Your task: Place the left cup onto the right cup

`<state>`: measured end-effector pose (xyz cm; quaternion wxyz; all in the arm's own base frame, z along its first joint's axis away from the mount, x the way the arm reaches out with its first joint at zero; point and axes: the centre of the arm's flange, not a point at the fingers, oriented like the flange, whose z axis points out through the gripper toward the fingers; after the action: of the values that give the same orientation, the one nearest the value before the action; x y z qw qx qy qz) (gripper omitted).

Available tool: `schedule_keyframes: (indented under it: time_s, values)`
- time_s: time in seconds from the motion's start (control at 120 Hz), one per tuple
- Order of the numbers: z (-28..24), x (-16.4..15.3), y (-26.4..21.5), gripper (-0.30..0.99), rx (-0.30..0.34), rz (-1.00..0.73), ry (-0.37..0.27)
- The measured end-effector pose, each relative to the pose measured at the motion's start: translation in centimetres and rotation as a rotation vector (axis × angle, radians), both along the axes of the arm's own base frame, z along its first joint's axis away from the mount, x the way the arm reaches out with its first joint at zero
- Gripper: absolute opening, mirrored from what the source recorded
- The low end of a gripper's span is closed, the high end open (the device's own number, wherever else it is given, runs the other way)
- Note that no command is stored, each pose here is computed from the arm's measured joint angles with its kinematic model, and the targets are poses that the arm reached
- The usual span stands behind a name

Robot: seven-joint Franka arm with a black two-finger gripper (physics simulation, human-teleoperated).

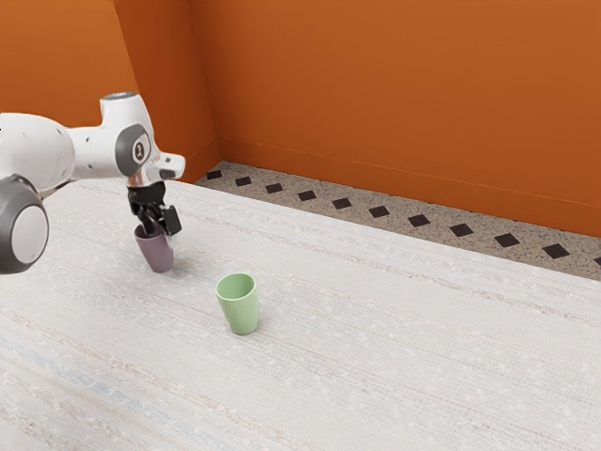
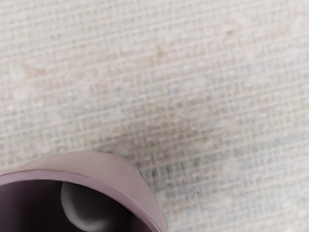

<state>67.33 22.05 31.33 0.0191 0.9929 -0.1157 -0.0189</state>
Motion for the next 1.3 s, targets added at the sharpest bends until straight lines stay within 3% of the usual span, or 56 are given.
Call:
schedule_keyframes:
  time_s: [0.333, 0.583, 0.775, 1.067, 1.3]
  values:
    - [-0.9, 0.2, 0.1, 0.68, -0.004, -0.016, -0.007]
    - [-0.5, 0.2, 0.2, 0.21, 0.002, -0.028, -0.015]
    - [-0.4, 0.2, 0.2, 0.01, 0.009, -0.039, -0.014]
    - [0.2, 0.2, 0.1, -0.07, 0.014, -0.047, -0.016]
    - [3.7, -0.5, -0.9, -0.09, 0.015, -0.051, -0.04]
